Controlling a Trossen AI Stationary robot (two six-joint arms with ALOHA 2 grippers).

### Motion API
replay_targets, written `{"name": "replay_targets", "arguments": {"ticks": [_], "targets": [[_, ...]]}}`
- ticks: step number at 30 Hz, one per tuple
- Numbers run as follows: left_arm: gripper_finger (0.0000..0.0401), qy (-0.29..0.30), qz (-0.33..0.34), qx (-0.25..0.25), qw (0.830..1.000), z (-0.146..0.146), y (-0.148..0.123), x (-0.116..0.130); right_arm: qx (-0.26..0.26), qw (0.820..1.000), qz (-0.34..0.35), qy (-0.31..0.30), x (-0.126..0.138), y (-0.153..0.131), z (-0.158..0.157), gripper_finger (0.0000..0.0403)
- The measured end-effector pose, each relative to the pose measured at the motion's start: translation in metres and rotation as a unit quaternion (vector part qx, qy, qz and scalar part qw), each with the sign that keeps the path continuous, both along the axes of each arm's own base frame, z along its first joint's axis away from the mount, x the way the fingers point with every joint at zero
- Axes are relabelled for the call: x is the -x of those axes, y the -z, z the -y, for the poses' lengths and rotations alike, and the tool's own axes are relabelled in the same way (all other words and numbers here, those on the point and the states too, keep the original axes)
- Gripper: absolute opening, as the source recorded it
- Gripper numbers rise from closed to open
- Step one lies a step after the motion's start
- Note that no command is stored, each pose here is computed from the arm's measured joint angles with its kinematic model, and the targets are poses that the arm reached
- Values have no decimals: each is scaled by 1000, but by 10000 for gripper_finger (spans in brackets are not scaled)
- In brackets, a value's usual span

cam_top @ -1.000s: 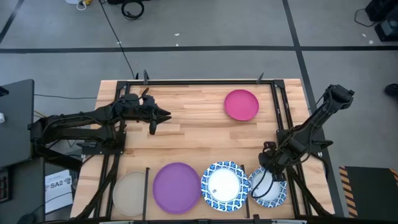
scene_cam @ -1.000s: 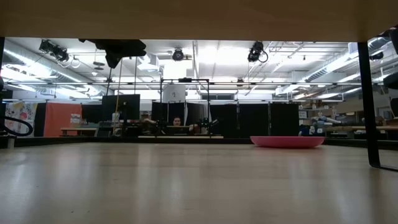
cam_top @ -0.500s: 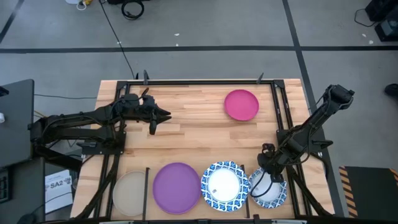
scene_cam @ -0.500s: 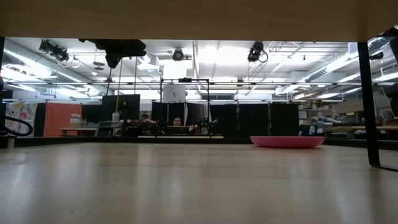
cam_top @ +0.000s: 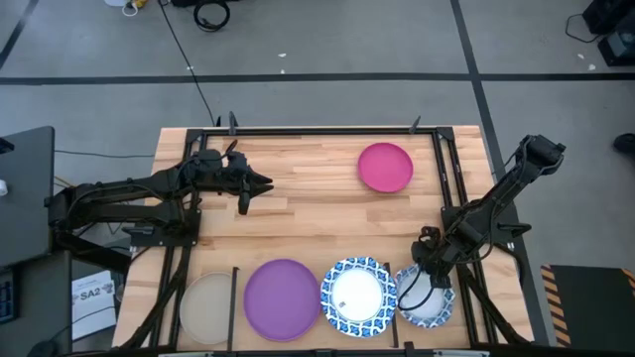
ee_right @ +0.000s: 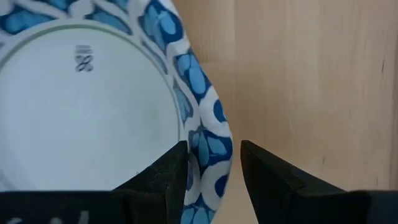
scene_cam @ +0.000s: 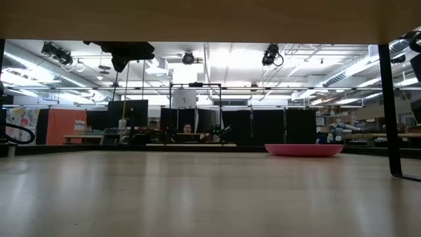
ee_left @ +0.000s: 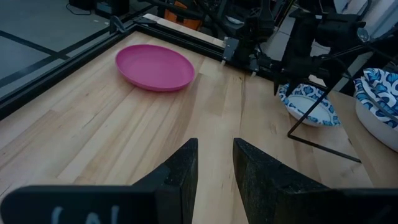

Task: Place and stack plates onto a shelf
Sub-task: Stack the white bowl on top of the white bowls on the shelf

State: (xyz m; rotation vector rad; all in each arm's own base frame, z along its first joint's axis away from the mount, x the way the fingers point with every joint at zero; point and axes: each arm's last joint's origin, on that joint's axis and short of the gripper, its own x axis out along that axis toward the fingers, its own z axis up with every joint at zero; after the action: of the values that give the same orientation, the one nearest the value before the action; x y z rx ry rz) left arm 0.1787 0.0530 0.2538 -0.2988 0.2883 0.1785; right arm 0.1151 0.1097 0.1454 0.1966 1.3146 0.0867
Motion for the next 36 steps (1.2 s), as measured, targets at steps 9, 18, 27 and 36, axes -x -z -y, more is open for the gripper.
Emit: {"name": "replay_targets", "arguments": {"ticks": [9,18,27,36], "targets": [[107,0,0,0,1000,0,0,0,2,1000,5,-15,0,0,0,99],[107,0,-1,0,1000,0,0,0,2,1000,6,-24,-2,-1,0,18],[107,0,-1,0,1000,0,0,0,3,1000,-7,4,-6,-2,11,11],[107,0,-1,0,1000,0,0,0,13,1000,-19,20,3,-13,32,11]]}}
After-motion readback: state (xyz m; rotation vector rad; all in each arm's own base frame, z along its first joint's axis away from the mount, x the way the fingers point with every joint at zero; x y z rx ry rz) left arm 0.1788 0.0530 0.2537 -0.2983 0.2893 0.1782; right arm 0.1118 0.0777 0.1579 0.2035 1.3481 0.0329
